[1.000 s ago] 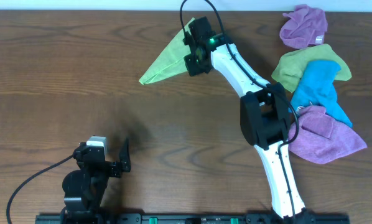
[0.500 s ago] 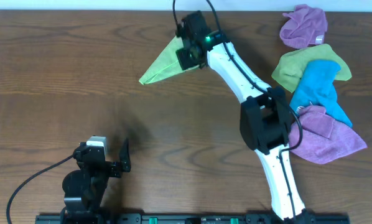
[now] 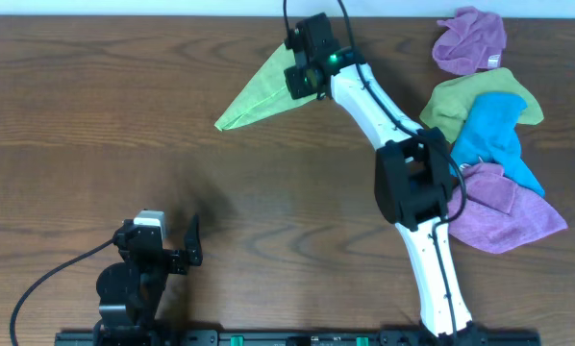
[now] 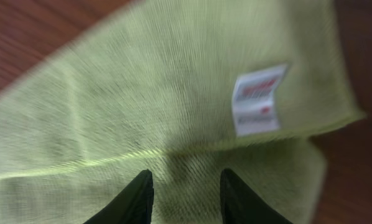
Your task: Fold the cloth
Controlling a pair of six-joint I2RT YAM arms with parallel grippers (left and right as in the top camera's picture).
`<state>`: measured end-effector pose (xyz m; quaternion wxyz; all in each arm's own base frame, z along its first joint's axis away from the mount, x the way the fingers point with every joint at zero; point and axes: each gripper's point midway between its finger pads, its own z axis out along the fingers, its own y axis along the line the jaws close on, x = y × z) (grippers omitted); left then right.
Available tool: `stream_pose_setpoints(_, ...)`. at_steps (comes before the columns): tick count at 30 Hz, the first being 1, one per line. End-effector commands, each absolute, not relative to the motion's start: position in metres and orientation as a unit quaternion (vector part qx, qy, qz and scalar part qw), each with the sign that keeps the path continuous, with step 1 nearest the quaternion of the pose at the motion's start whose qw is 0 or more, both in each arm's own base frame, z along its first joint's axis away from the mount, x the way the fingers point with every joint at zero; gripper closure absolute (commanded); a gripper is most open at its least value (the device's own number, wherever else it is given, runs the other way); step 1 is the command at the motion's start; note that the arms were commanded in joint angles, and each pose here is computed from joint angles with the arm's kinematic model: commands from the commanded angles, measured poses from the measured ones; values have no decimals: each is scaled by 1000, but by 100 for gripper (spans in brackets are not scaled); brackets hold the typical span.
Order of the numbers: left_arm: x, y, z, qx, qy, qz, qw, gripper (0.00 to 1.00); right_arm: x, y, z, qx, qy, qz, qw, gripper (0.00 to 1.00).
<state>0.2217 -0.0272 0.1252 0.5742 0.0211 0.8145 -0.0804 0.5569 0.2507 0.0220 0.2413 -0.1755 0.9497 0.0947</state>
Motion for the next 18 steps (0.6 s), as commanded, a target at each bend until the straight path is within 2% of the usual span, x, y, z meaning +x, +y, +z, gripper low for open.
stream_pose_setpoints(1,221,-28,116,30,820,-78,567,5,549,246,-4,-177,957,88,212,66)
stream_pose_setpoints(4,221,-28,116,30,820,-78,567,5,542,244,-13,-177,961,84,193,67)
stream_pose_setpoints(8,221,-28,116,30,820,-78,567,5,523,236,-23,-175,970,75,149,79)
stream_pose_setpoints(14,221,-28,116,30,820,-78,567,5,459,227,-35,-147,988,51,20,90)
stream_pose_setpoints(18,221,-28,116,30,820,-78,567,5,416,237,-35,-166,984,42,-49,98)
